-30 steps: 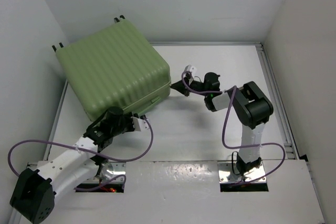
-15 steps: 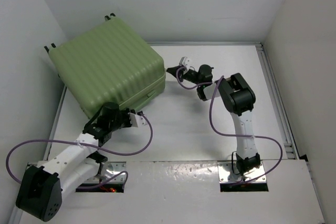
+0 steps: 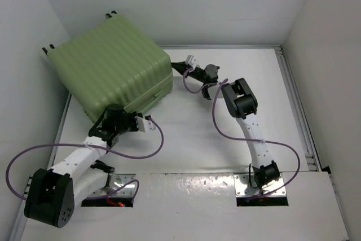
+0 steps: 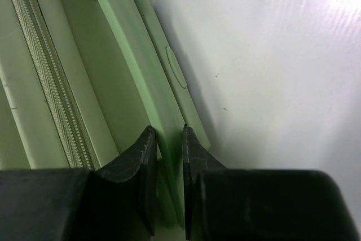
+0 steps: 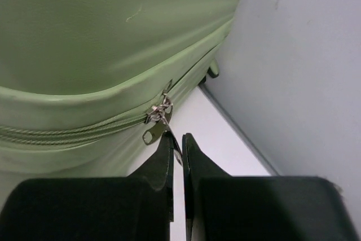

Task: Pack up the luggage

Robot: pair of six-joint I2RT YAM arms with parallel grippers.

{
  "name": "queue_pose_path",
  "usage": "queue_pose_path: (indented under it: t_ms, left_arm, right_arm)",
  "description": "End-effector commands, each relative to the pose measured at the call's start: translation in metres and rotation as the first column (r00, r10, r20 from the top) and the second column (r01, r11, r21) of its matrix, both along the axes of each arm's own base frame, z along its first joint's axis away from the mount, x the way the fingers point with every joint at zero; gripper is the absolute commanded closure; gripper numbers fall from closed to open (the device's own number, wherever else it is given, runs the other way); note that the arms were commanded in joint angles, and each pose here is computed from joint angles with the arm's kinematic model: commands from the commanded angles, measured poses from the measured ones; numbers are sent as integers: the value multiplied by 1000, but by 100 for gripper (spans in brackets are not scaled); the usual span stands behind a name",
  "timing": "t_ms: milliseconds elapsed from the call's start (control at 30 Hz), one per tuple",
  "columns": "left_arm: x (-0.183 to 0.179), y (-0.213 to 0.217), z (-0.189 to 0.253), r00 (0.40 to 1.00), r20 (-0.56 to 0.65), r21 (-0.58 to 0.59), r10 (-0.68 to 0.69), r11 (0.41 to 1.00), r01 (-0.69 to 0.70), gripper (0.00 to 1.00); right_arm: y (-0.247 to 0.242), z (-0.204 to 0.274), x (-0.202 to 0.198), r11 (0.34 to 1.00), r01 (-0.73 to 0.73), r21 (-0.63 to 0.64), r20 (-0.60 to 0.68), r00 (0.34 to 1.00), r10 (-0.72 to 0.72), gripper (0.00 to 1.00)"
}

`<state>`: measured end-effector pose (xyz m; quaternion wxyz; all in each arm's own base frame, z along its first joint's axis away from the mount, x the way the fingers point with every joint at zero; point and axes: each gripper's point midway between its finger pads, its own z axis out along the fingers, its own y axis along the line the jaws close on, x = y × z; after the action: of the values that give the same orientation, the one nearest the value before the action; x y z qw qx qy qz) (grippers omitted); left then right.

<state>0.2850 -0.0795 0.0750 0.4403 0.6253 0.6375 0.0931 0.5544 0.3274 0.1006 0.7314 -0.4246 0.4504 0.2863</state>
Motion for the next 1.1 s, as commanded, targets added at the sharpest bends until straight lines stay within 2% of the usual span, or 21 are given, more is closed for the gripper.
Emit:
queue_pose_path:
  t_ms: [0, 33, 67, 133, 167, 200, 267, 533, 667, 733, 767, 800, 833, 867, 900, 933, 967, 1000, 1033, 1067]
  left_arm:
    - [-52, 45, -56, 964, -252, 197, 83, 980, -33, 100]
    - [-52, 45, -56, 964, -252, 197, 83, 980, -33, 100]
    - [-51, 46, -56, 965, -250, 196, 76, 980, -26, 100]
    - [-51, 44, -53, 969, -240, 192, 59, 981, -13, 100]
    - [-53, 44, -56, 968, -245, 199, 53, 980, -3, 100]
    - [-53, 44, -57, 968, -245, 199, 53, 980, -3, 100]
    - [-53, 43, -56, 969, -244, 196, 40, 981, 9, 100]
    - [-51, 42, -55, 969, -245, 196, 40, 980, 10, 100]
    - [-50, 42, -54, 967, -251, 187, 52, 982, -4, 100]
    - [-44, 40, -50, 968, -239, 167, 72, 985, -32, 100]
    - [-41, 39, -48, 969, -230, 152, 85, 987, -51, 100]
    - [-36, 37, -43, 972, -218, 126, 93, 990, -66, 95]
    - [-28, 34, -32, 973, -198, 92, 119, 990, -102, 64]
    - [-24, 25, -24, 976, -196, 42, 99, 995, -93, 47]
    - [-19, 19, -17, 976, -198, 5, 96, 995, -96, 35]
    - [-15, 13, -8, 977, -194, -37, 94, 994, -102, 24]
    - [-4, 5, 11, 978, -180, -109, 106, 986, -127, 7]
    - [2, -8, 25, 983, -166, -167, 83, 980, -111, 2]
    - [7, -15, 37, 984, -153, -209, 93, 970, -124, 0]
    - [18, -30, 67, 986, -126, -303, 107, 943, -141, 0]
  right_arm:
    - [-133, 30, 111, 801, 573, 172, 3, 813, -582, 100]
    - [-130, 16, 114, 803, 575, 159, -6, 814, -582, 100]
    - [-124, 35, 121, 802, 565, 193, 27, 814, -580, 100]
    - [-117, 6, 127, 802, 574, 165, -1, 814, -582, 100]
    - [-109, 24, 135, 804, 563, 191, 21, 817, -577, 100]
    - [-106, 9, 138, 807, 564, 177, 10, 818, -574, 100]
    - [-97, 10, 146, 813, 552, 186, 21, 825, -565, 100]
    - [-44, -25, 131, 873, 464, 152, 9, 883, -470, 100]
    - [-35, -31, 127, 876, 457, 153, 6, 886, -463, 97]
    - [-39, -16, 125, 866, 466, 183, 21, 878, -477, 92]
    - [-43, -22, 124, 856, 486, 176, 5, 869, -495, 69]
    - [-50, -23, 117, 847, 497, 192, 15, 861, -508, 52]
    - [-55, 17, 115, 831, 502, 239, 50, 848, -527, 43]
    - [-62, 10, 106, 826, 514, 230, 55, 841, -539, 31]
    - [-73, -6, 98, 825, 532, 191, 35, 836, -547, 27]
    - [-85, 63, 90, 810, 515, 279, 112, 821, -560, 25]
    - [-92, 48, 81, 815, 528, 237, 83, 825, -559, 23]
    - [-111, 29, 74, 807, 560, 187, 41, 817, -576, 23]
    - [-118, 66, 66, 805, 554, 212, 77, 812, -579, 23]
    - [-130, 36, 39, 811, 573, 118, 8, 816, -578, 23]
